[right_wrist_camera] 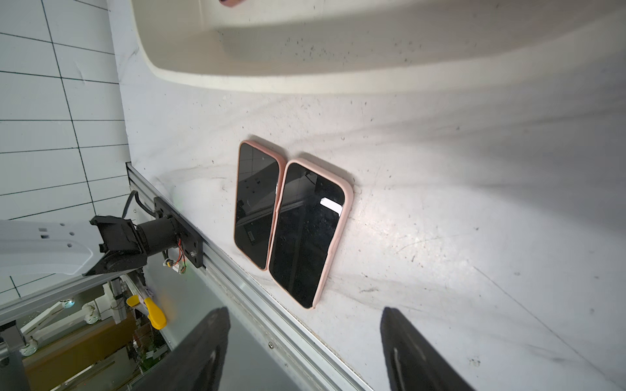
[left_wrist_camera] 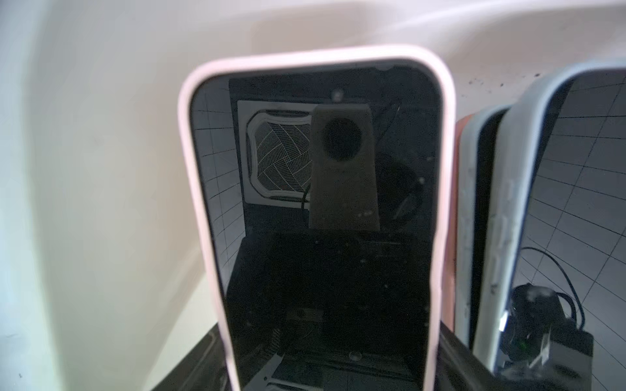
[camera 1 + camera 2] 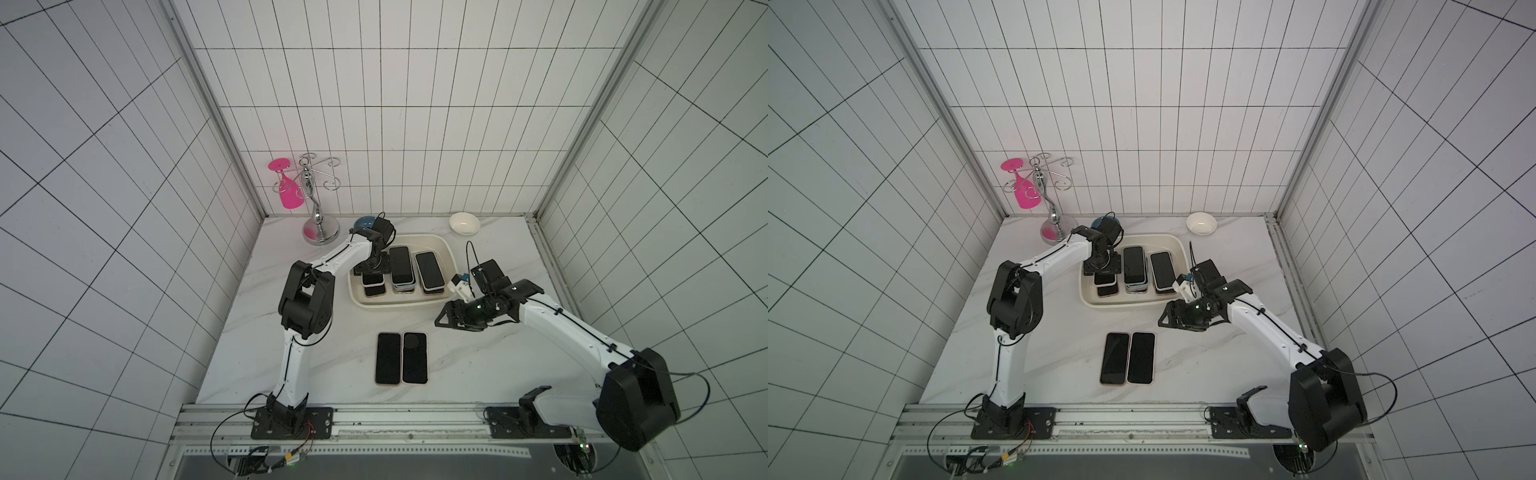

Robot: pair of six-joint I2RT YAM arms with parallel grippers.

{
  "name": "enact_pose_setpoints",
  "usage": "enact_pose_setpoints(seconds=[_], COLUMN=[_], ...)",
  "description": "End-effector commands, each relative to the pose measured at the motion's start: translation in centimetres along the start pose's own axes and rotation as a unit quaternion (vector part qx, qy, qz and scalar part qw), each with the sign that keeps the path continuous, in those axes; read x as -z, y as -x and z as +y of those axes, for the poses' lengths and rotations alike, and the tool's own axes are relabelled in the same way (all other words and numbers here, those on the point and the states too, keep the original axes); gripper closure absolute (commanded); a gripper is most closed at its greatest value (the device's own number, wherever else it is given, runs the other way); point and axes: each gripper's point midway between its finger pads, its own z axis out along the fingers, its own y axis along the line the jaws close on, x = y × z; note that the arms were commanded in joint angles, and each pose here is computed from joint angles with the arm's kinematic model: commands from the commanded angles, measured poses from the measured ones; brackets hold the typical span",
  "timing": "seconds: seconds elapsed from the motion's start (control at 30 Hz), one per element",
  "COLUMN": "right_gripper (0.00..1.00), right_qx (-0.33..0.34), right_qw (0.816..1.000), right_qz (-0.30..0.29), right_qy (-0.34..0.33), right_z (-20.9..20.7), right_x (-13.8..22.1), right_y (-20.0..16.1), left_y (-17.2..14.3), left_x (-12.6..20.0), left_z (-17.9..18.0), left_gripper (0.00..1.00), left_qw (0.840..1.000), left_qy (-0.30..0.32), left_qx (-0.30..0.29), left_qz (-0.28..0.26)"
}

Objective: Take the phone out of the storage box
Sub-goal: Pick up the phone from the storage box.

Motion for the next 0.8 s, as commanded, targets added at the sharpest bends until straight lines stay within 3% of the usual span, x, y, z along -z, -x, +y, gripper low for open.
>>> enact_pose_setpoints(seconds=[0.0,0.13,0.23,0.43,0.57,0.77], right_gripper=[0.26,0.26,0.28,0.32,0.33,0.33], right_qx=[0.016,-0.01,-0.028,-0.031,-0.03,-0.021], right_qw=[0.999,0.996,0.991,0.98,0.981,0.982], right_qz=[-0.041,-0.089,-0.104,-0.075,-0.046,0.001], right_qy=[0.006,0.021,0.078,0.182,0.185,0.187], right_z=[0.9,1.0,2.2,5.6,6.3,7.1], right_x=[2.3,4.8,5.9,3.9,0.8,-3.7], right_y=[3.9,9.9,14.5,21.2,22.1,20.2], left_y=[1.4,0.2,-1.4,-4.4,-5.2,-5.7], left_x=[4.5,7.3,8.8,11.0,12.0,12.7], left_z=[-0.6,-1.6,-2.4,-4.4,-5.3,-6.3], left_gripper=[0.39,0.39,0.39,0.39,0.39,0.39], left_qw=[0.999,0.997,0.994,0.987,0.984,0.98], left_qy=[-0.022,-0.04,-0.058,-0.108,-0.125,-0.146], left_qx=[-0.017,-0.054,-0.081,-0.116,-0.127,-0.135], left_qz=[-0.045,-0.048,-0.038,-0.025,-0.026,-0.023])
